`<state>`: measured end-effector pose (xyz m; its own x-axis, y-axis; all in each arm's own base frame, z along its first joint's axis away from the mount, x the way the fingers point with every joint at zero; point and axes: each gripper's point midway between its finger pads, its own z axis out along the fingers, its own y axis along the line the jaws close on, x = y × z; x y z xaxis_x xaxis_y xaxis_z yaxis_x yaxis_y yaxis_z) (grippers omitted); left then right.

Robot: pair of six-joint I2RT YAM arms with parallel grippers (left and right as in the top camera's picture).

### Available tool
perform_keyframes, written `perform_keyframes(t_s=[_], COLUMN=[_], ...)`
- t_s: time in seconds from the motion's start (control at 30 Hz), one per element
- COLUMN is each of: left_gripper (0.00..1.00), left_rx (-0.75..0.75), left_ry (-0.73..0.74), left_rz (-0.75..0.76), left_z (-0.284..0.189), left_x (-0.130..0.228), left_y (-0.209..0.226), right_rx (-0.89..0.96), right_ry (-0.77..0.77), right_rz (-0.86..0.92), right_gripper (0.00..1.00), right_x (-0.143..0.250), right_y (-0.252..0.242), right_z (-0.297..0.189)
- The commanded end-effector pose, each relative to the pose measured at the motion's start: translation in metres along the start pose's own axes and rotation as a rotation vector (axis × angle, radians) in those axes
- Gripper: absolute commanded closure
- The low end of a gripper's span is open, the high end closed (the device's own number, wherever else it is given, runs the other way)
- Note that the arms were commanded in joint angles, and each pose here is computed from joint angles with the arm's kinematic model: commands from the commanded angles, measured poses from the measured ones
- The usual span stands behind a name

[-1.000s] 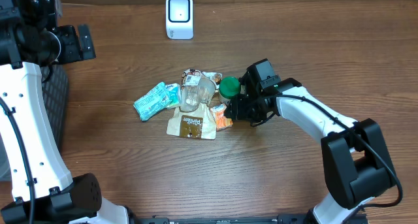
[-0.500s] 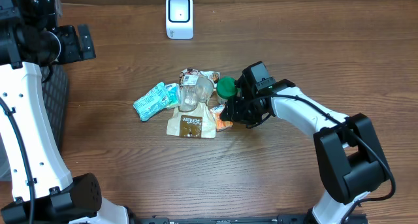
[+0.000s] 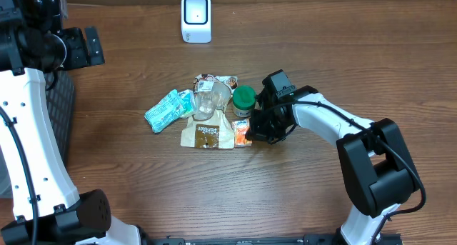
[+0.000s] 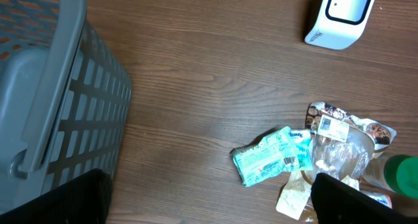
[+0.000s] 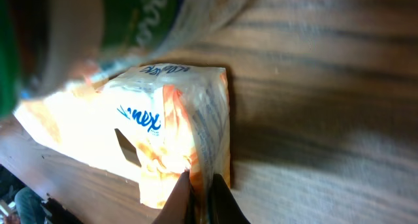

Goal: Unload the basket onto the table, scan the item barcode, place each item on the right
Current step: 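Lift the orange box and carry it toward the scanner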

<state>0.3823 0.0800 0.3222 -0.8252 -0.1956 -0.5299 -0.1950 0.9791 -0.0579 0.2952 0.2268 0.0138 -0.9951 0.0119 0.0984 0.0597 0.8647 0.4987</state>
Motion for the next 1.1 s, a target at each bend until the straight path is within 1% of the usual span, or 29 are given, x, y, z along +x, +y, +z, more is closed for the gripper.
perform_keyframes(t_s=[0.0,0.2,0.33,0.57,0.63,0.73,0.83,0.87,1.07], left_gripper=[0.01,0.0,0.0,0.0,0.0,0.01,0.0,0.0,0.01], left_rx=[-0.002,-0.002,-0.003,-0.003,-0.002,-0.003,-0.002,-0.002,-0.002], left_ry=[-0.034,-0.034,-0.034,-0.034,-0.034,-0.034,-0.034,-0.034,-0.033], left_rz=[0.023,0.023,0.023,0.023,0.023,0.023,0.023,0.023,0.023], left_z=[-0.01,-0.01,-0.01,-0.01,-0.01,-0.01,-0.01,-0.01,-0.01], left_x=[-0.005,-0.005,-0.005,-0.005,-0.005,-0.005,-0.005,-0.005,-0.005], left_y=[-0.001,-0.001,-0.001,-0.001,-0.001,-0.001,-0.001,-0.001,-0.001], right_rx=[-0.021,-0.009,-0.003,-0.013,-0.051,-0.169,-0.345,-0.483,-0.952], right_ry=[-0.021,0.002,0.02,0.013,0.014,0.031,0.055,0.068,0.086], right_rz=[-0.078,-0.266,-0.385,-0.368,-0.363,-0.374,-0.382,-0.389,-0.448], right_gripper=[0.96,0.96,0.96,0.96,0.96,0.96,0.96,0.96,0.96], right_x=[0.001,0.02,0.031,0.029,0.029,0.034,0.039,0.041,0.041], right_y=[0.019,0.026,0.026,0.028,0.035,0.054,0.079,0.096,0.136], right_z=[-0.021,-0.05,-0.058,-0.058,-0.058,-0.061,-0.072,-0.085,-0.154])
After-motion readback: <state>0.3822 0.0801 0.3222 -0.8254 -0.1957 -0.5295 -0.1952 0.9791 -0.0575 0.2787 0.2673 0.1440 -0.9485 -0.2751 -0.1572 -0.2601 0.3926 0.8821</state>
